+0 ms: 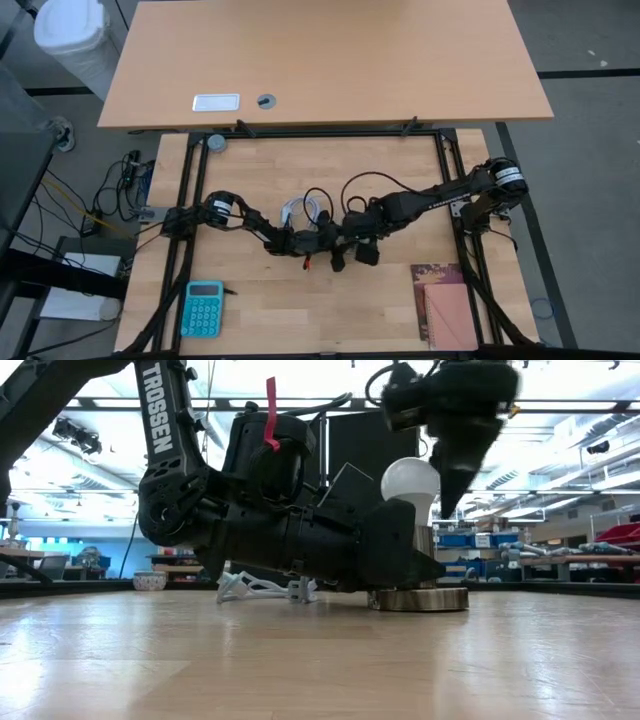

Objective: Screw lightbulb
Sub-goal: Insert the white lightbulb into the lamp socket

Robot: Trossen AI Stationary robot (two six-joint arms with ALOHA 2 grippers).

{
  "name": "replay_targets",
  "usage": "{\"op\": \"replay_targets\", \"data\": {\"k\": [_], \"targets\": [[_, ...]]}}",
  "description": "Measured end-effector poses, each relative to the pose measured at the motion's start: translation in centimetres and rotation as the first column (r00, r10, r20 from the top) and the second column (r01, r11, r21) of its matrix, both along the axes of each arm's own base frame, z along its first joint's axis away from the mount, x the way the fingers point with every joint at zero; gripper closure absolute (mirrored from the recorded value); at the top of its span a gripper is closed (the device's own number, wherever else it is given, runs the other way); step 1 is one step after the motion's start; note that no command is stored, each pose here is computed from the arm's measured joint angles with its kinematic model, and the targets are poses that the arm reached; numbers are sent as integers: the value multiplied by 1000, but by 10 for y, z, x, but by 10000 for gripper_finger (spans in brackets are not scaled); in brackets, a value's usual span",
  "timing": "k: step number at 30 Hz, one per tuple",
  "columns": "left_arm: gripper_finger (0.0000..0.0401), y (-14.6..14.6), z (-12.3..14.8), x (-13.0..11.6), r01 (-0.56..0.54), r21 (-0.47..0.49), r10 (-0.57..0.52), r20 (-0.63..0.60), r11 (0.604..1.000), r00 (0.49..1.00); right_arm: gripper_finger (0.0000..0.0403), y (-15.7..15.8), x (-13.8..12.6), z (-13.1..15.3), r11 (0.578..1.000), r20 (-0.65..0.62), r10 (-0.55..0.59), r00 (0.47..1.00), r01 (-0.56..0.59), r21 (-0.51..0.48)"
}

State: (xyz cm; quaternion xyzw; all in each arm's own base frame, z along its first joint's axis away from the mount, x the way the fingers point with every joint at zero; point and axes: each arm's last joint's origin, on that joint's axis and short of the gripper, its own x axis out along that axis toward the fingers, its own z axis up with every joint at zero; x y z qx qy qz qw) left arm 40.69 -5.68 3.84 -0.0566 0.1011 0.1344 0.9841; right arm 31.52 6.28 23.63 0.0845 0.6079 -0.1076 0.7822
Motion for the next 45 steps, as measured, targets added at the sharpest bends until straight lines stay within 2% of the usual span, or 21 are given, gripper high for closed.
{"op": "replay_targets", "data": {"k": [5, 10, 13, 19, 26, 30, 34, 38, 45], "targets": [[203, 0, 0, 0, 1, 0, -1, 0, 1000, 1000, 80, 13, -15, 6, 996, -35, 30, 999, -33, -81], [203, 0, 0, 0, 1, 0, -1, 0, 1000, 1000, 80, 30, -38, 5, 970, 57, 7, 998, 7, -244], [203, 0, 0, 0, 2, 5, -2, -1, 1000, 1000, 82, 36, -58, -3, 958, 136, -17, 991, 55, -280], [203, 0, 0, 0, 8, 16, -8, -5, 1000, 1000, 93, 27, -78, -37, 976, 372, -71, 926, 141, -165], [203, -1, 0, 0, 26, 29, -26, -10, 999, 1000, 94, 12, -84, -60, 987, 580, -33, 814, 119, -111], [203, -1, 0, 0, 33, 39, -33, -13, 999, 999, 94, 4, -87, -73, 988, 640, -7, 769, 104, -114], [203, -1, 0, 0, 34, 39, -33, -13, 999, 999, 94, -2, -89, -81, 991, 730, 22, 683, 81, -106], [203, -1, 0, 0, 35, 39, -35, -10, 999, 999, 94, -6, -93, -87, 993, 777, 40, 629, 60, -100], [203, -1, 1, 0, 37, 38, -37, -4, 999, 999, 94, -6, -85, -90, 992, 807, 92, 584, 13, -123]]}}
